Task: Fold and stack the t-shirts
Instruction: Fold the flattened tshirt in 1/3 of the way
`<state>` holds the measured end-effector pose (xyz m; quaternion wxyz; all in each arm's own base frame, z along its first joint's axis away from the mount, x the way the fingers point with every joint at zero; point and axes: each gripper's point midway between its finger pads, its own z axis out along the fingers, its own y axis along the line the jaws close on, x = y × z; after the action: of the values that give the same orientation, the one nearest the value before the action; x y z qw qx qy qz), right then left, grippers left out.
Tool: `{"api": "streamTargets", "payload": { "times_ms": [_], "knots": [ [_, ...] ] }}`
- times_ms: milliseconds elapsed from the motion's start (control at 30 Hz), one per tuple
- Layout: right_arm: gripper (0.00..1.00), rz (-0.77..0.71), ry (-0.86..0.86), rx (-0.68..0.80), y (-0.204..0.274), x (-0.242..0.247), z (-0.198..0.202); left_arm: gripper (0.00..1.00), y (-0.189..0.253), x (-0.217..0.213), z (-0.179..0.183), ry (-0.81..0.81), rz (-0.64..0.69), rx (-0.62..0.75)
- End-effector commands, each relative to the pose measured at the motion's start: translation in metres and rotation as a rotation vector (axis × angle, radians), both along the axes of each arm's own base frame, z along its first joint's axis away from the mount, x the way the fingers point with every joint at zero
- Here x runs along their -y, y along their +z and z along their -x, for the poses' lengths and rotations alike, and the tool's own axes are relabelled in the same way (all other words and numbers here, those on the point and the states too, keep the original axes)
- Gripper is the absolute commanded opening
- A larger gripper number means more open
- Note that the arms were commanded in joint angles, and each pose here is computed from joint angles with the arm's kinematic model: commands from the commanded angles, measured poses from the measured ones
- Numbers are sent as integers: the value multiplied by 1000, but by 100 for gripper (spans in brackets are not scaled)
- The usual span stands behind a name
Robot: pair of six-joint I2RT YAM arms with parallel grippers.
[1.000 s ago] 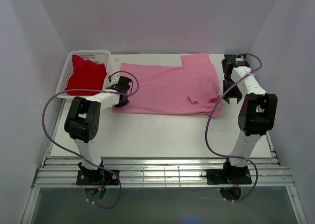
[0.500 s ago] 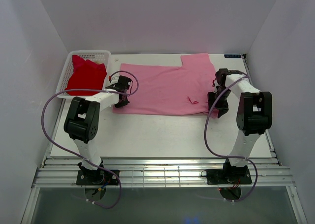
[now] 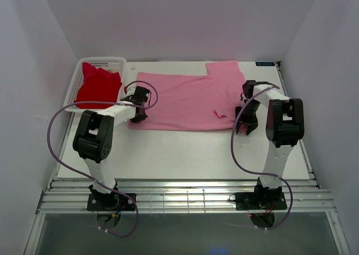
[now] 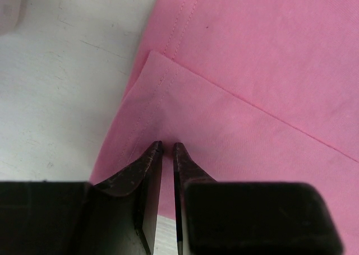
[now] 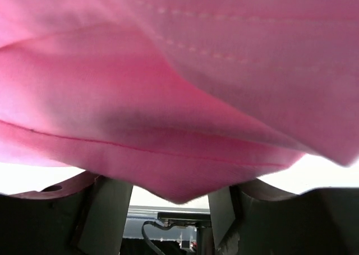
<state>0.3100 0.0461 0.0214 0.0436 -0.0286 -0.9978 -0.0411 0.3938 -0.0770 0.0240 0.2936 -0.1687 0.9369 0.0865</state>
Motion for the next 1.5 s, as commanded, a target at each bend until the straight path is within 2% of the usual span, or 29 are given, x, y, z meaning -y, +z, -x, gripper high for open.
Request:
{"api": "streamTargets", "payload": {
  "times_ms": [0, 67, 100, 133, 167, 400, 600, 700, 733, 800, 833, 933, 1033, 1100, 1200, 1233, 1267, 1300, 1333, 1467],
  "knots": [
    [56, 100, -23, 72, -1, 16, -25, 25, 28, 1, -7, 3, 14, 58],
    [41, 137, -25, 91, -1, 22, -33, 25, 26, 1, -6, 3, 13, 54],
    [29, 182, -22, 95, -1, 30, -35, 25, 27, 1, -7, 4, 10, 56],
    [12, 207, -24, 96, -2, 34, -37, 25, 25, 0, -5, 5, 7, 51],
    [8, 232, -24, 110, 2, 38, -42, 25, 25, -1, -5, 5, 5, 50],
    [8, 451, -24, 209, 49, 76, -61, 25, 25, -3, -1, 8, -3, 48],
    [8, 617, -19, 246, 85, 104, -52, 25, 24, -2, -1, 7, 4, 47],
    [17, 641, -21, 231, 79, 108, -45, 24, 23, -1, 0, 4, 9, 43],
    [25, 648, -11, 205, 75, 109, -39, 24, 24, -1, 0, 7, 10, 44],
    [34, 631, -10, 188, 70, 107, -35, 24, 23, -2, 2, 6, 11, 42],
    [42, 622, -12, 188, 69, 105, -35, 24, 24, -2, 2, 7, 12, 44],
    [53, 594, -15, 204, 75, 100, -34, 24, 26, -1, 2, 10, 19, 51],
    [54, 526, -25, 260, 88, 90, -41, 23, 31, 3, -2, 10, 36, 65],
    [54, 456, -30, 317, 95, 79, -51, 22, 36, 6, -6, 15, 55, 80],
    [46, 365, -25, 361, 95, 64, -63, 21, 48, 24, -15, -11, 98, 114],
    [33, 352, -27, 361, 93, 61, -66, 20, 56, 31, -20, -24, 111, 134],
    [25, 334, -25, 359, 90, 57, -68, 19, 59, 39, -22, -37, 119, 144],
    [13, 300, -23, 341, 83, 51, -70, 19, 62, 53, -23, -69, 130, 157],
    [8, 277, -19, 324, 77, 47, -70, 18, 61, 62, -23, -87, 135, 157],
    [8, 171, -9, 230, 49, 27, -62, 10, 50, 96, -20, -140, 177, 126]
  ]
}}
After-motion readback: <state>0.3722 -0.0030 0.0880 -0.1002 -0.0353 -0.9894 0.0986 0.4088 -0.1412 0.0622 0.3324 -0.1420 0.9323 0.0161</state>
